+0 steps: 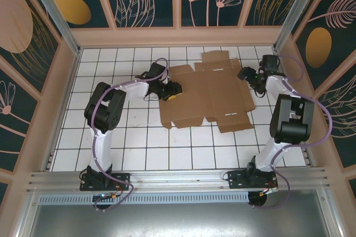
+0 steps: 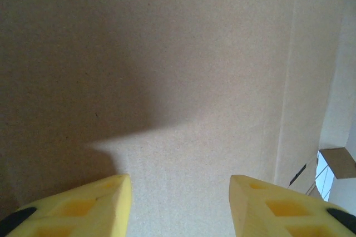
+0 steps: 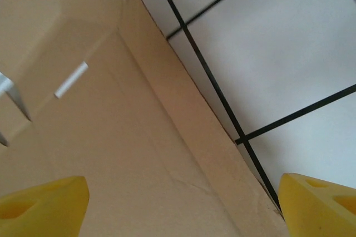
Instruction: Fold the paper box
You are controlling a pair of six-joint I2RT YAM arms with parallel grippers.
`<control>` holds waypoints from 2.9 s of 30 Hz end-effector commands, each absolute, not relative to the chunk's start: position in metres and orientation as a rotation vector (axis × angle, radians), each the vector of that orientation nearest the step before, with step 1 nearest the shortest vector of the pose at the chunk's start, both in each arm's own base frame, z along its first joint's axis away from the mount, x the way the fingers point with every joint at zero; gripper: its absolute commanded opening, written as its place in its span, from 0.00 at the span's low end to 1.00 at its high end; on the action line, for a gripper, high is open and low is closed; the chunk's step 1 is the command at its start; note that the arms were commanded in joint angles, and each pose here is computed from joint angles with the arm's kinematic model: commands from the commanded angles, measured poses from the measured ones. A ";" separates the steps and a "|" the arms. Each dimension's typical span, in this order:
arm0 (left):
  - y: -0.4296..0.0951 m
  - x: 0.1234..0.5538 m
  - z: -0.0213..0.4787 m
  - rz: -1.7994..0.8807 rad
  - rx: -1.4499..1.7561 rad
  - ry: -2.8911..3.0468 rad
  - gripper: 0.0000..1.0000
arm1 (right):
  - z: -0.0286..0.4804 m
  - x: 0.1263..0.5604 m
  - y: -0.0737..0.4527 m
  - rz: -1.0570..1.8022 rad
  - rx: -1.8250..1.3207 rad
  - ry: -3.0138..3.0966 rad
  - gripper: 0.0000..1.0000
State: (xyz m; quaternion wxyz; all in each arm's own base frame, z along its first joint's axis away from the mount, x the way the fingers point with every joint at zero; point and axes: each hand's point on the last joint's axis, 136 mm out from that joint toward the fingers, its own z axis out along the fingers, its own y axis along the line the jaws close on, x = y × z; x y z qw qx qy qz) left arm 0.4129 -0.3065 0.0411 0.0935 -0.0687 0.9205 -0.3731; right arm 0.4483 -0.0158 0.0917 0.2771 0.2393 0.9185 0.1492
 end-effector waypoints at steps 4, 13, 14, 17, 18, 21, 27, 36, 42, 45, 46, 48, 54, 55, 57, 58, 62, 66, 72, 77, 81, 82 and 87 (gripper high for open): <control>-0.290 0.413 0.036 -1.104 -0.233 2.728 0.48 | 0.062 0.442 -0.029 0.165 0.533 2.598 0.84; -0.286 0.410 0.030 -1.140 -0.263 2.728 0.48 | 0.030 0.432 0.018 0.177 0.320 2.739 0.69; -0.287 0.409 0.027 -1.145 -0.268 2.733 0.47 | 0.029 0.430 0.023 0.182 0.302 2.746 0.65; -0.287 0.408 0.024 -1.161 -0.285 2.737 0.47 | 0.042 0.431 0.032 0.164 0.248 2.717 0.49; -0.287 0.408 0.023 -1.161 -0.289 2.738 0.46 | 0.047 0.431 0.031 0.134 0.240 2.707 0.42; -0.287 0.410 0.027 -1.154 -0.285 2.730 0.46 | 0.065 0.433 0.029 0.029 0.207 2.661 0.23; -0.286 0.416 0.055 -1.139 -0.262 2.678 0.46 | 0.113 0.443 0.044 -0.161 0.062 2.513 0.01; -0.294 0.436 0.155 -1.212 -0.197 2.483 0.53 | 0.173 0.448 0.123 -0.274 -0.351 2.235 0.00; -0.302 0.451 0.228 -1.263 -0.133 2.362 0.61 | 0.206 0.445 0.165 -0.207 -0.535 2.090 0.00; -0.310 0.456 0.247 -1.317 -0.112 2.322 0.64 | 0.214 0.443 0.179 -0.208 -0.598 2.059 0.00; -0.313 0.458 0.252 -1.333 -0.104 2.309 0.64 | 0.215 0.442 0.183 -0.211 -0.613 2.056 0.00; -0.318 0.463 0.258 -1.357 -0.107 2.294 0.65 | 0.217 0.442 0.189 -0.206 -0.625 2.047 0.00; -0.338 0.473 0.266 -1.369 -0.078 2.281 0.65 | 0.223 0.442 0.204 -0.215 -0.641 2.025 0.00; -0.339 0.476 0.264 -1.350 -0.087 2.289 0.65 | 0.225 0.442 0.207 -0.217 -0.646 2.021 0.00; -0.340 0.482 0.258 -1.316 -0.114 2.313 0.65 | 0.225 0.442 0.212 -0.227 -0.655 2.020 0.00; -0.340 0.486 0.254 -1.293 -0.135 2.327 0.65 | 0.225 0.442 0.216 -0.227 -0.659 2.020 0.00; -0.343 0.494 0.248 -1.259 -0.189 2.339 0.66 | 0.226 0.443 0.223 -0.259 -0.658 2.016 0.00; -0.344 0.502 0.243 -1.249 -0.232 2.346 0.65 | 0.230 0.440 0.230 -0.278 -0.654 1.992 0.00; -0.347 0.507 0.241 -1.261 -0.253 2.345 0.53 | 0.237 0.436 0.235 -0.356 -0.645 1.943 0.00; -0.348 0.509 0.233 -1.264 -0.272 2.364 0.41 | 0.240 0.431 0.240 -0.390 -0.662 1.908 0.00; -0.348 0.509 0.232 -1.271 -0.288 2.361 0.26 | 0.237 0.429 0.244 -0.427 -0.680 1.897 0.00; -0.348 0.509 0.234 -1.275 -0.289 2.358 0.22 | 0.235 0.428 0.244 -0.435 -0.687 1.897 0.00; -0.349 0.506 0.238 -1.305 -0.289 2.346 0.10 | 0.229 0.427 0.242 -0.468 -0.690 1.915 0.00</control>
